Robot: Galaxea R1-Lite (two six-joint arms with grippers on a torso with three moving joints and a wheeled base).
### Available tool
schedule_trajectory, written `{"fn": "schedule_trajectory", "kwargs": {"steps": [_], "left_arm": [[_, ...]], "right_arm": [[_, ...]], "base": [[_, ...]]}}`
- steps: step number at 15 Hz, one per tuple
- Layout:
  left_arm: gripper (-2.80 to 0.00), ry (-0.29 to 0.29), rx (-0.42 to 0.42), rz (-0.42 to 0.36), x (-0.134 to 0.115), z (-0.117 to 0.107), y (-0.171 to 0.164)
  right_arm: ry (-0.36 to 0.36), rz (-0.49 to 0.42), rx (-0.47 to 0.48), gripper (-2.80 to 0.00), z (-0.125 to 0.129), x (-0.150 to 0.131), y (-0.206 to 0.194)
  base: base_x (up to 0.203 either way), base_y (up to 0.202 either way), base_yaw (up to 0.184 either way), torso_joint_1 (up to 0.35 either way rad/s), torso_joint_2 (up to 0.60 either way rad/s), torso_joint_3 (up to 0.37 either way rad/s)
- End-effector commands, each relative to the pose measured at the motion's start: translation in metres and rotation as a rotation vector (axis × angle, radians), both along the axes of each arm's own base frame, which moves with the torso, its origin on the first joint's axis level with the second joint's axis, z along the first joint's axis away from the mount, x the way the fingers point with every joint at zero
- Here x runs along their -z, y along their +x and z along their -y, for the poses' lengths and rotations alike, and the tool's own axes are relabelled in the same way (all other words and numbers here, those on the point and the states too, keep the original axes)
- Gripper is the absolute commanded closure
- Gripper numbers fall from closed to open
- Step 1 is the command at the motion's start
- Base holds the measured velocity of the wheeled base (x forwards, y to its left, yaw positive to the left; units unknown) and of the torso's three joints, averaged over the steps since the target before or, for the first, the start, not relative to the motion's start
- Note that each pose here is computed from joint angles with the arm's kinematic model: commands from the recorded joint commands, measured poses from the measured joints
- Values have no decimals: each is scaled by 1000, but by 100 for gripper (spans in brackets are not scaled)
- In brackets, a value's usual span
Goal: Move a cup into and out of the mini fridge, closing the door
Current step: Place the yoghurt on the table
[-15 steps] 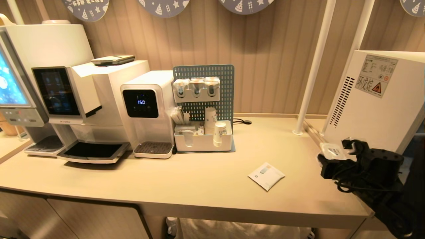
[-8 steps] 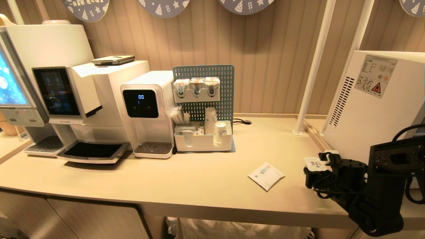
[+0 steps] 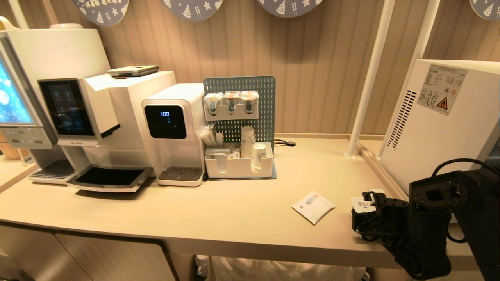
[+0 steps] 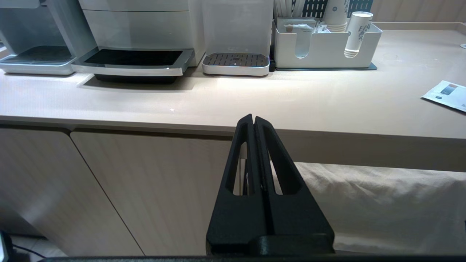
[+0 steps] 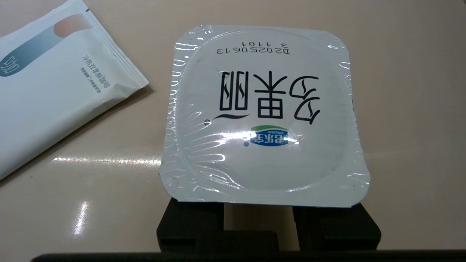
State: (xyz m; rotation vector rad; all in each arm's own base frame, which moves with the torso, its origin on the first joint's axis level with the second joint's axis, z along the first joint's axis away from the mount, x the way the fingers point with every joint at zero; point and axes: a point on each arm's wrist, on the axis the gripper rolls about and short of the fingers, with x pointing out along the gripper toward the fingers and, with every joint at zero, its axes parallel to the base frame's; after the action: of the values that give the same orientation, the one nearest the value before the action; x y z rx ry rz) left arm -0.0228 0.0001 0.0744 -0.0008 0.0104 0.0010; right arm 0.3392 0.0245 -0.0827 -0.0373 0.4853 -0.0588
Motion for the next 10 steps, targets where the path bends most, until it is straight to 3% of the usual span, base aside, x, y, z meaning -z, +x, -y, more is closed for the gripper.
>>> {"fn": "schedule_trajectory", "kwargs": {"steps": [1,5,10], "left_arm": [[0,-1,-1,-2,0,0,0],[0,-1,-1,-2,0,0,0],[0,-1,-1,-2,0,0,0]], "right_arm": [[-24,-4,20,0,0,4,0],[-86,19,31,0,0,0,6],[-98,45,42,0,-1,-6,9]], "base": [[0,0,0,0,0,0],[0,0,0,0,0,0],[0,0,0,0,0,0]]}}
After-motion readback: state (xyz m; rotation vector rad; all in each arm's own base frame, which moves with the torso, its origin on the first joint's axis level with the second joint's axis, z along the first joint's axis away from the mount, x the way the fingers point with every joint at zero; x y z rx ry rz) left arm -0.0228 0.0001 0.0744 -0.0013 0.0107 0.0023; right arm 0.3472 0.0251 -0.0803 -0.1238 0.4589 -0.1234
